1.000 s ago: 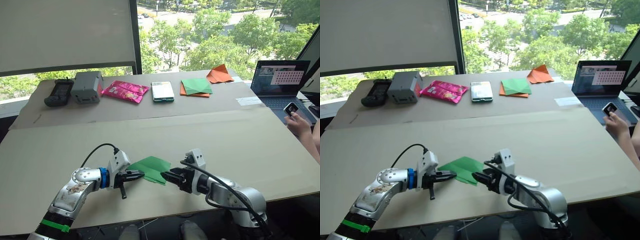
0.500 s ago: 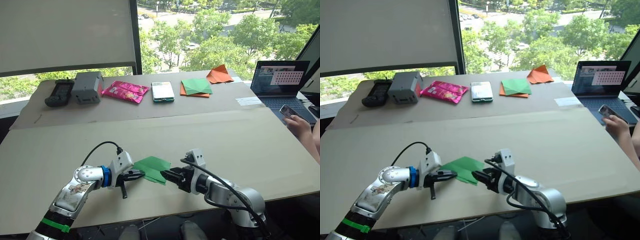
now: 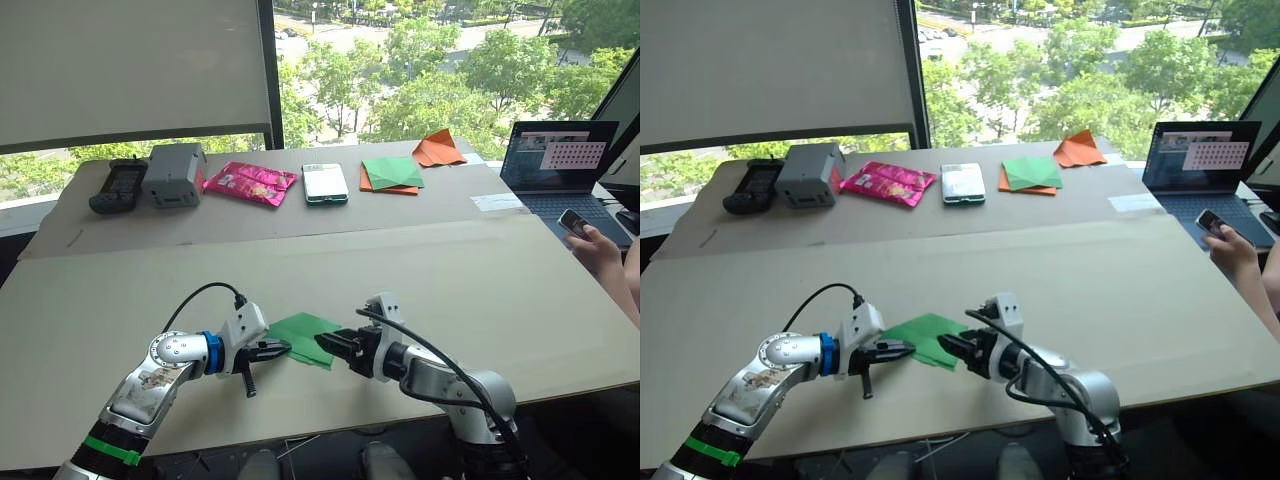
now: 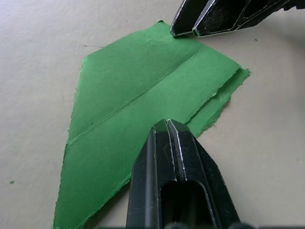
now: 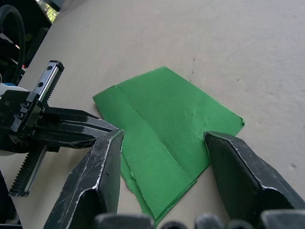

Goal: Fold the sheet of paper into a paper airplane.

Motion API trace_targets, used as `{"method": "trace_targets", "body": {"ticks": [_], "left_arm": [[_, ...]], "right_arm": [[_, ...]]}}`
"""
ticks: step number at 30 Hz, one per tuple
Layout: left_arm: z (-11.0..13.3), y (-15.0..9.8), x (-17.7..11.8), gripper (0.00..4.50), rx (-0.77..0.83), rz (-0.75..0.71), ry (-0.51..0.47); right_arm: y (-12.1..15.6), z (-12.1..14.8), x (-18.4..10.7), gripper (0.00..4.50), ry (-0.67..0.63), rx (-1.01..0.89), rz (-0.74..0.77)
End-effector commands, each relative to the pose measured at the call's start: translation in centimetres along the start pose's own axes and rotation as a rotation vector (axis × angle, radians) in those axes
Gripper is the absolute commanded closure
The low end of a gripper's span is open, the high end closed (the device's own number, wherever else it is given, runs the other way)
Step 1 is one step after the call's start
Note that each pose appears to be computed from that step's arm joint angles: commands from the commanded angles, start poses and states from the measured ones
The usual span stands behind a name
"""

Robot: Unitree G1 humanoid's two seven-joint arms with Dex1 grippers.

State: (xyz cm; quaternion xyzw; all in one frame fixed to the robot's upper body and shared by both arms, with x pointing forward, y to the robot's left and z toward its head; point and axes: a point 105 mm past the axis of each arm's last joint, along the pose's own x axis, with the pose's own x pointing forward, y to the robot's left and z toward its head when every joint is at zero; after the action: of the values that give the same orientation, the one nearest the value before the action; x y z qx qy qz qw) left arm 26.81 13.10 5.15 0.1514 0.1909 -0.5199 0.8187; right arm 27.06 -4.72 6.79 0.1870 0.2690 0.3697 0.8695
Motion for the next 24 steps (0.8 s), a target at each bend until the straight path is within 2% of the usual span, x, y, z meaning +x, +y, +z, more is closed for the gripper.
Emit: {"method": "trace_targets", "body": {"ticks": [1, 7, 15, 24], "left_arm": [[-2.0, 0.1, -0.1, 4.5, -0.052, 0.017, 0.076], [0.5, 1.5, -1.1, 4.5, -0.069, 0.063, -0.007], [0.8, 1.5, -1.4, 4.5, -0.065, 0.07, -0.012], [1.8, 2.3, -2.4, 4.5, -0.07, 0.108, -0.042]], "right_arm": [[0.4, 1.3, -0.4, 1.49, -0.052, -0.019, 0.012], [0.4, 2.1, -1.6, 1.49, -0.066, -0.088, -0.005], [-0.2, 1.9, -1.8, 1.49, -0.063, -0.085, -0.033], [0.4, 1.4, -1.1, 1.49, -0.053, -0.075, -0.011]]}}
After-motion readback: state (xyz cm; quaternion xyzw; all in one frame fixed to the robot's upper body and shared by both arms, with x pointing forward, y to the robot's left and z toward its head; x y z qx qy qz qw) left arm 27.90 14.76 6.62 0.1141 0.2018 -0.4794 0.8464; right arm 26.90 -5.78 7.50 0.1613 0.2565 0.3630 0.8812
